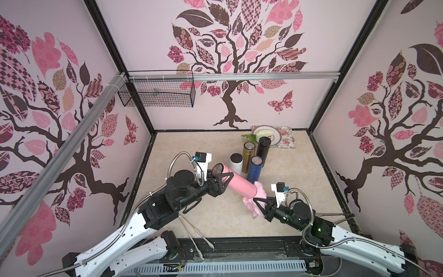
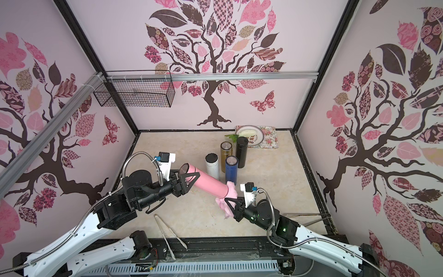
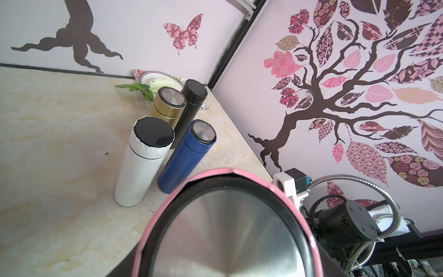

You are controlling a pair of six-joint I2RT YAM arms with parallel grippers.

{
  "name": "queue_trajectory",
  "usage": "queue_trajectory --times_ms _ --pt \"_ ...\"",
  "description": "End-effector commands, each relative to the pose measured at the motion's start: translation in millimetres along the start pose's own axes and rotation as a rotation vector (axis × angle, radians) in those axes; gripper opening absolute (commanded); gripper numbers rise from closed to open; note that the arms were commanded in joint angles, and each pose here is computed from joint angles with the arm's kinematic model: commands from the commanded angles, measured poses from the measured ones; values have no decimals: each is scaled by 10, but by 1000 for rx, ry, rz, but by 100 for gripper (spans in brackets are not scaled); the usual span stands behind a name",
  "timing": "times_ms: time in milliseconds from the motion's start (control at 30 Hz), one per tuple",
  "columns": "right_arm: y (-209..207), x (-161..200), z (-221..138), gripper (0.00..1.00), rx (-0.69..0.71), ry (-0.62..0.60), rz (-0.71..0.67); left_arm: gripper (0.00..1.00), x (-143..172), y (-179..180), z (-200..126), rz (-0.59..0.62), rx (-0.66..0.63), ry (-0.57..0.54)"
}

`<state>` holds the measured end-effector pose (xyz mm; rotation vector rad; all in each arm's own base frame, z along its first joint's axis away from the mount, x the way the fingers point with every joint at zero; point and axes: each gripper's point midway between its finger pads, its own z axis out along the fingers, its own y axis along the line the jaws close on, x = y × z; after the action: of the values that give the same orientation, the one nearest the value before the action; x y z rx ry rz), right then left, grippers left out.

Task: Wipe the surface of the thermos
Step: Wipe the dirt from the surface of the thermos.

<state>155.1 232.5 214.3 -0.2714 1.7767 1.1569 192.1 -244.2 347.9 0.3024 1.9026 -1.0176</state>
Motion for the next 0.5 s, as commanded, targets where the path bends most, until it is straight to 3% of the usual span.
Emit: queue_trajectory --times_ms 0,300,467 --pt "561 -1022 -279 0 -131 -315 -1 0 308 136 19 38 -51 129" --pt "851 -1205 -204 0 -216 -325 -13 0 236 81 -7 51 -35 115" --pt "834 -1319 -140 0 -160 -356 -59 0 242 72 -89 52 -38 137"
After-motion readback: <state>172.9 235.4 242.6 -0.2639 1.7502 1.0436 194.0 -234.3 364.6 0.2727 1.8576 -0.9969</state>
